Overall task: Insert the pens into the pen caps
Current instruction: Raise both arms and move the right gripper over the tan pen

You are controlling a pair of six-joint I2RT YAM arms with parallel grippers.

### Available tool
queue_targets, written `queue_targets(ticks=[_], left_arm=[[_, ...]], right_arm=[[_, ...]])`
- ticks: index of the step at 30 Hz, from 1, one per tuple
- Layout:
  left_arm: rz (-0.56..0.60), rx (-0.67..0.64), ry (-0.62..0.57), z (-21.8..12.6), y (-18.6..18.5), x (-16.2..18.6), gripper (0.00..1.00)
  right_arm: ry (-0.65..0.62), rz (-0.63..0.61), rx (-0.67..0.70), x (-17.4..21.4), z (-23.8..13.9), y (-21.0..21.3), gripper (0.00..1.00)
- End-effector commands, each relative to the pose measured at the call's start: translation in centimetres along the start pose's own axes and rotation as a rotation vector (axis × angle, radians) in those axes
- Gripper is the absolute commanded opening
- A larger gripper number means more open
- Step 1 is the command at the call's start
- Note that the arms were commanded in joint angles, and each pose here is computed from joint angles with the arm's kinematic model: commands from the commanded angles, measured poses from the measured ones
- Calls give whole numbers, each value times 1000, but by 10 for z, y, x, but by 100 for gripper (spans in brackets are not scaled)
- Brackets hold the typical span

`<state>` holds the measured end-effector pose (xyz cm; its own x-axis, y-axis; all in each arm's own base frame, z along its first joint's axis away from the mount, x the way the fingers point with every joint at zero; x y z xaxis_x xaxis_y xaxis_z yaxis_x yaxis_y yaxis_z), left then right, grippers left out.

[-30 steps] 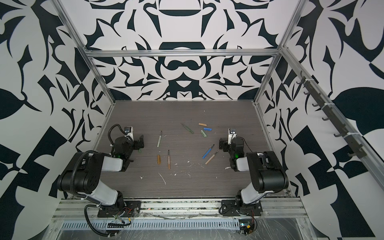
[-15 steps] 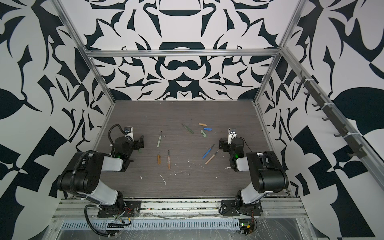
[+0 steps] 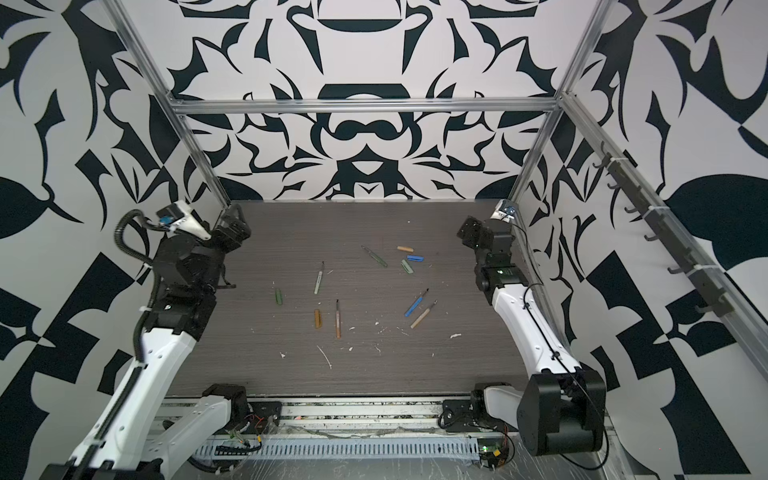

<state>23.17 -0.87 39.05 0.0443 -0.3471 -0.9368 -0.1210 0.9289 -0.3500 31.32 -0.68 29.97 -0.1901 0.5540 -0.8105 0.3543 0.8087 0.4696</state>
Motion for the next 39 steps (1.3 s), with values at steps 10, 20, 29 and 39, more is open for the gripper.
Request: queue_targets(ticks=[10,20,29,39], left_arm=[[-144,237,401,25,-16,10,99],[-111,165,777,82,-64,89,78],[-106,258,906,65,-70,132,78],[-158,235,852,50,-65,125,81]], right_arm=[[581,19,170,63,24,-17,37],[676,-241,125,109,0,25,18],[744,-386,23,170,-39,92,14],[848,-495,-89,254,-72,170,22]])
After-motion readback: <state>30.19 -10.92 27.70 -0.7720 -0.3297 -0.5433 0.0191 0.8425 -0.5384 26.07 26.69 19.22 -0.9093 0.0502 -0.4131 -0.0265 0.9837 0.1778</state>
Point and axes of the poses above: each gripper's point midway between its finger pads, its own z axis out along the fingers, its own y axis along the line the jaws close on, x = y × z, the point moved 10 cm from there along -z, back along the fingers, and after that the axes turned 9 degrees about z, right-handed, at the moved point
